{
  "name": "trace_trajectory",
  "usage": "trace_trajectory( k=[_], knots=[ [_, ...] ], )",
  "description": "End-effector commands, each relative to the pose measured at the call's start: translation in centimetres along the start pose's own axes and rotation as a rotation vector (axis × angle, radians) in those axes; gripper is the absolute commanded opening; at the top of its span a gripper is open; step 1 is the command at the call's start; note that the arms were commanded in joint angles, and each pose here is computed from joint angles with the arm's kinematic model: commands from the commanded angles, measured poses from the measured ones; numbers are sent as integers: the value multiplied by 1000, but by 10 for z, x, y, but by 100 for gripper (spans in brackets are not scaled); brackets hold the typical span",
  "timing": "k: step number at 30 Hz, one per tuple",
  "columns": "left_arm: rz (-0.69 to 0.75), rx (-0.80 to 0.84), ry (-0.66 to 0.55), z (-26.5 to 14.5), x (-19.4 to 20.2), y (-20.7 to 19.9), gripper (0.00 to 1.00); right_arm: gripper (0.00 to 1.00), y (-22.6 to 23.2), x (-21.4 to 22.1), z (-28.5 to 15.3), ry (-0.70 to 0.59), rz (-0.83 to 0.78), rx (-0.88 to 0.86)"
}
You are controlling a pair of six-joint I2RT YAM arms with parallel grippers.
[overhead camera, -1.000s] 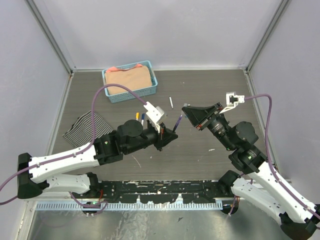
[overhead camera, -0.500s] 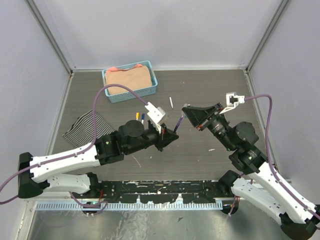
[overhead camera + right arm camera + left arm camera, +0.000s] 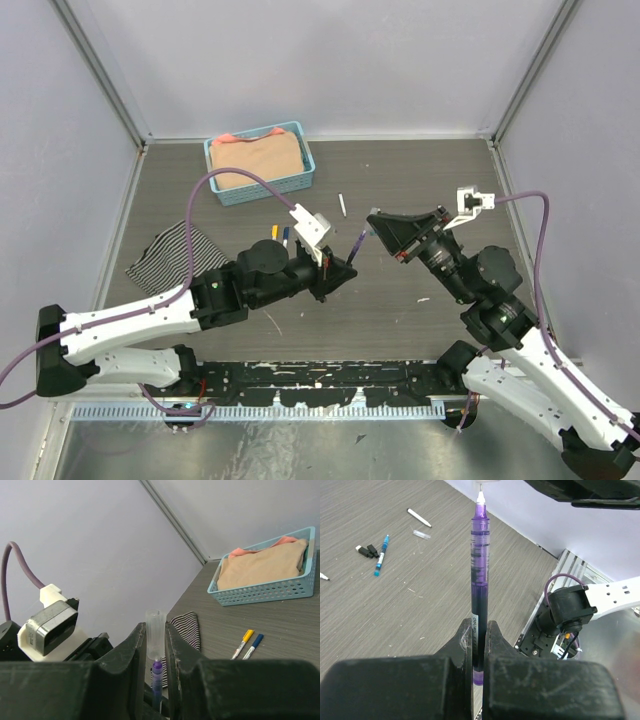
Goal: Insert the pens into the pen caps
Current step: Insert the pen cap onto the pen.
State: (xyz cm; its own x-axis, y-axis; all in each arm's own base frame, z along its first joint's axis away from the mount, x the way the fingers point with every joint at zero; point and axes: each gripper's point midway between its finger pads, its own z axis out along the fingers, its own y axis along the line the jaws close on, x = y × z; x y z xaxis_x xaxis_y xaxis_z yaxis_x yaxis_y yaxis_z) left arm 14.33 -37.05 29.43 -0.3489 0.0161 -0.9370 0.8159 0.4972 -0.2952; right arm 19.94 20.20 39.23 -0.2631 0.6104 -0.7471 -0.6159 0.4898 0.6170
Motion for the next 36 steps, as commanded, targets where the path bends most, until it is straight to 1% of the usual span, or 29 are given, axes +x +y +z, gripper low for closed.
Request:
trace_trajectory(
  k=[1, 11, 21, 36],
  knots=[
    [-7, 5, -72, -1, -25, -5, 0, 0, 23, -27, -5, -78, -6, -65],
    [-2, 12, -75, 0, -28, -7, 0, 0, 18, -21, 0, -54, -6, -53],
    [2, 15, -73, -1, -27, -7, 0, 0, 12, -28, 3, -92, 11, -13],
    [5, 12, -77, -1, -27, -6, 0, 0, 13, -21, 6, -61, 10, -24]
  ],
)
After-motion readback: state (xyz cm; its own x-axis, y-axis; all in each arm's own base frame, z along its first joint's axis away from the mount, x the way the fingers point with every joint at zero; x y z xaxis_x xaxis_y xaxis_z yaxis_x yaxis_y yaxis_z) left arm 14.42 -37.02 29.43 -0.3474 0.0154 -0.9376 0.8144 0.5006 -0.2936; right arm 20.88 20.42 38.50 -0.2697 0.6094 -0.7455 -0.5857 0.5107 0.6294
